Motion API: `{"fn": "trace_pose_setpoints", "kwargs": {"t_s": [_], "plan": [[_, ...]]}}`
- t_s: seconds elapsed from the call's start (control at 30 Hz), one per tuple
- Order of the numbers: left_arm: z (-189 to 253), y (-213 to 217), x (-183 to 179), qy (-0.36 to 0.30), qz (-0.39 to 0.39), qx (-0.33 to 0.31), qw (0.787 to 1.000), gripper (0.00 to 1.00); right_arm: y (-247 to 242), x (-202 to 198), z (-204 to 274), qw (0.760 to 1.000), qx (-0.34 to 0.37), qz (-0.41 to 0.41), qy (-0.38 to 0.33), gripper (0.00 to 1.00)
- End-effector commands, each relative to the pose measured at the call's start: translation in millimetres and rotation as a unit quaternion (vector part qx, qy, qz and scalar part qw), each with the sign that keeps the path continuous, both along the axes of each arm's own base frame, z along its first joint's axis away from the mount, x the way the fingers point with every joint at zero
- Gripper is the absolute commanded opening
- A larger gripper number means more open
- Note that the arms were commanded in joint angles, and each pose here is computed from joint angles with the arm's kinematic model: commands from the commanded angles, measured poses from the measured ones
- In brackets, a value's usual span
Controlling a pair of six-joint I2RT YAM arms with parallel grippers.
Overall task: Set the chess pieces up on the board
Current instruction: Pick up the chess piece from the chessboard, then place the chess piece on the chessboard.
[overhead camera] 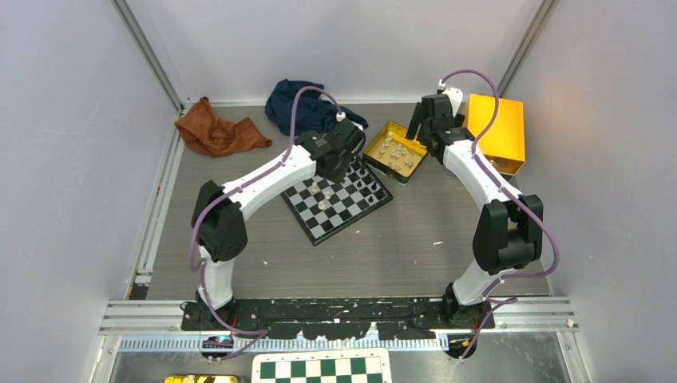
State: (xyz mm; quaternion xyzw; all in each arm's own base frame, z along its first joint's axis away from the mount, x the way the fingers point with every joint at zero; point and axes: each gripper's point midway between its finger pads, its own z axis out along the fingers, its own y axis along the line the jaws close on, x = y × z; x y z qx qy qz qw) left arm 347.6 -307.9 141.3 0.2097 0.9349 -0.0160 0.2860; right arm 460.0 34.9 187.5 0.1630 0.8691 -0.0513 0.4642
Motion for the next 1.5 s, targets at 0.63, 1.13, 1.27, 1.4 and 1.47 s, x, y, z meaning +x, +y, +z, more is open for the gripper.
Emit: {"fn": "trace_pose_setpoints", "kwargs": {"t_s": [0.63,1.13,1.27,1.4,1.47], "plan": [[-7,154,83,-0.031,0.242,-0.022,0.969,0.06,12,17,48,0.998,0.011,0.011,-0.053,0.84],[-55,160,94,0.000,0.277,-0.034,0.960,0.07,15,19,40,0.999,0.010,0.016,-0.044,0.84],[-58,166,96,0.003,0.287,-0.033,0.957,0.08,15,19,39,0.999,0.010,0.016,-0.044,0.84],[-63,170,98,0.010,0.295,-0.038,0.955,0.08,15,21,37,0.999,0.010,0.016,-0.041,0.84],[-65,171,99,0.014,0.297,-0.043,0.954,0.08,16,22,37,0.999,0.010,0.016,-0.041,0.84]]}}
